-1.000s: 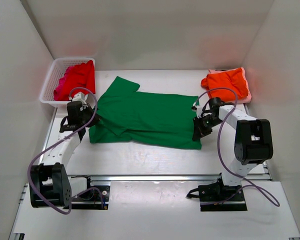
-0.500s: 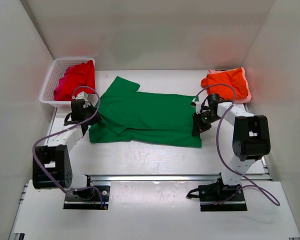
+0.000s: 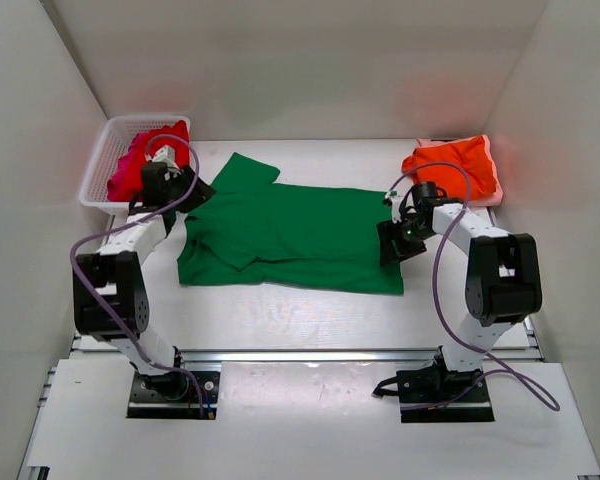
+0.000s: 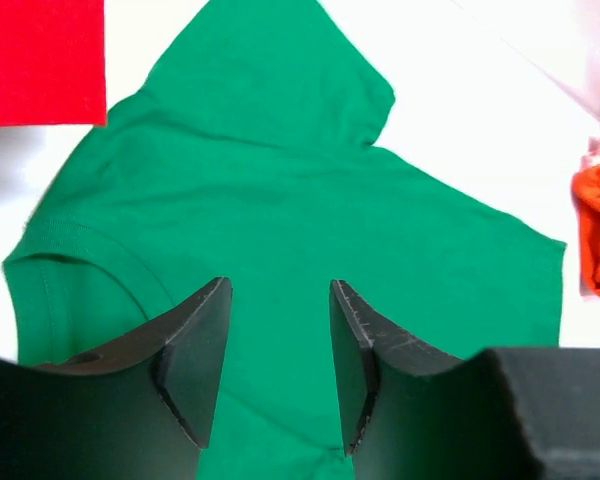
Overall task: Fold and stack the t-shirts
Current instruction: Fold the flattened tshirt in 1/3 of the way
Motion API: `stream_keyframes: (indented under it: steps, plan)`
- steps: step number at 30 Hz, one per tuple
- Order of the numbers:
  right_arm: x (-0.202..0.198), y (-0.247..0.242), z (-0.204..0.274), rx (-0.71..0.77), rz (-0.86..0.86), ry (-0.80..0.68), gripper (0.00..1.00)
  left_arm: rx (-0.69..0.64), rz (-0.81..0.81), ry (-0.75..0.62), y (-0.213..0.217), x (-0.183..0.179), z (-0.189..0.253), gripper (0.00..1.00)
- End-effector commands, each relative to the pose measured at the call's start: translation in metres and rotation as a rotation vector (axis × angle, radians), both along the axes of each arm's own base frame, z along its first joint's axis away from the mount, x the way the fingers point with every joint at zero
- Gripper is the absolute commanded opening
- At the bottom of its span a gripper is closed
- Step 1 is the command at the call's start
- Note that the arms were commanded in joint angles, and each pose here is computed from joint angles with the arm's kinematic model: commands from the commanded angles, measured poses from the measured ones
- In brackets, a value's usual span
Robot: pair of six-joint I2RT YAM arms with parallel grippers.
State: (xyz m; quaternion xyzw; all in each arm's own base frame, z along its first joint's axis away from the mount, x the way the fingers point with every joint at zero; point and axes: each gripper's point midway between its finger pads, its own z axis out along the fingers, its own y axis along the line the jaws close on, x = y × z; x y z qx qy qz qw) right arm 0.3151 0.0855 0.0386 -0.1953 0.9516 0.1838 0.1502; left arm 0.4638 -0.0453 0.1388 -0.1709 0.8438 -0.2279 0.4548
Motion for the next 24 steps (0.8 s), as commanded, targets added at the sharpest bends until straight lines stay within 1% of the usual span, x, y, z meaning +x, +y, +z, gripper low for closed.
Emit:
stream_keyframes:
  steps: [1, 2, 3, 4, 5, 6, 7, 8, 9, 11, 13, 15, 17, 19, 21, 22, 23, 24]
  plan:
    - [0.039, -0.022, 0.052, -0.110, -0.171, -0.234, 0.64, 0.007, -0.003, -0.045, -0.006, -0.032, 0.038, 0.55]
    - [0.039, -0.026, 0.059, -0.103, -0.234, -0.239, 0.66, 0.026, -0.017, -0.024, -0.007, -0.052, 0.033, 0.56]
    - [0.040, -0.025, 0.070, -0.083, -0.256, -0.270, 0.64, 0.031, -0.013, 0.021, -0.006, -0.074, 0.021, 0.55]
    - [0.037, -0.020, 0.070, -0.047, -0.273, -0.260, 0.63, 0.038, -0.018, 0.024, -0.008, -0.081, 0.022, 0.55]
    - [0.029, -0.017, 0.073, -0.027, -0.298, -0.260, 0.58, 0.040, -0.024, 0.047, -0.008, -0.098, 0.014, 0.54]
    - [0.027, -0.005, 0.082, 0.002, -0.301, -0.291, 0.55, 0.056, -0.018, 0.065, -0.006, -0.114, 0.003, 0.53]
    - [0.019, 0.009, 0.081, 0.039, -0.298, -0.305, 0.52, 0.073, -0.016, 0.096, -0.006, -0.126, -0.013, 0.52]
    - [0.006, 0.025, 0.071, 0.059, -0.271, -0.276, 0.49, 0.074, -0.007, 0.081, -0.004, -0.130, -0.011, 0.52]
    - [0.004, 0.033, 0.071, 0.088, -0.271, -0.290, 0.49, 0.083, -0.043, 0.101, -0.016, -0.139, -0.022, 0.51]
    - [-0.009, 0.058, 0.059, 0.166, -0.257, -0.260, 0.47, 0.125, -0.023, 0.144, -0.013, -0.143, -0.042, 0.50]
    - [-0.014, 0.073, 0.048, 0.200, -0.240, -0.234, 0.47, 0.152, -0.033, 0.208, -0.014, -0.145, -0.065, 0.48]
    - [-0.013, 0.078, 0.039, 0.199, -0.246, -0.229, 0.47, 0.150, -0.023, 0.235, -0.014, -0.143, -0.074, 0.45]
    - [-0.010, 0.078, 0.030, 0.216, -0.272, -0.229, 0.45, 0.186, 0.008, 0.263, -0.007, -0.142, -0.087, 0.45]
    - [-0.013, 0.076, 0.017, 0.213, -0.291, -0.196, 0.43, 0.232, 0.004, 0.302, -0.005, -0.148, -0.100, 0.42]
    - [-0.022, 0.071, 0.003, 0.180, -0.303, -0.150, 0.42, 0.268, -0.022, 0.344, -0.007, -0.157, -0.109, 0.41]
    - [-0.028, 0.066, -0.005, 0.150, -0.303, -0.125, 0.43, 0.307, -0.006, 0.387, 0.000, -0.162, -0.116, 0.40]
    - [-0.039, 0.061, -0.014, 0.127, -0.311, -0.083, 0.42, 0.330, -0.031, 0.396, 0.001, -0.162, -0.115, 0.40]
    - [-0.043, 0.058, -0.015, 0.111, -0.317, -0.061, 0.42, 0.347, -0.052, 0.433, 0.001, -0.168, -0.117, 0.39]
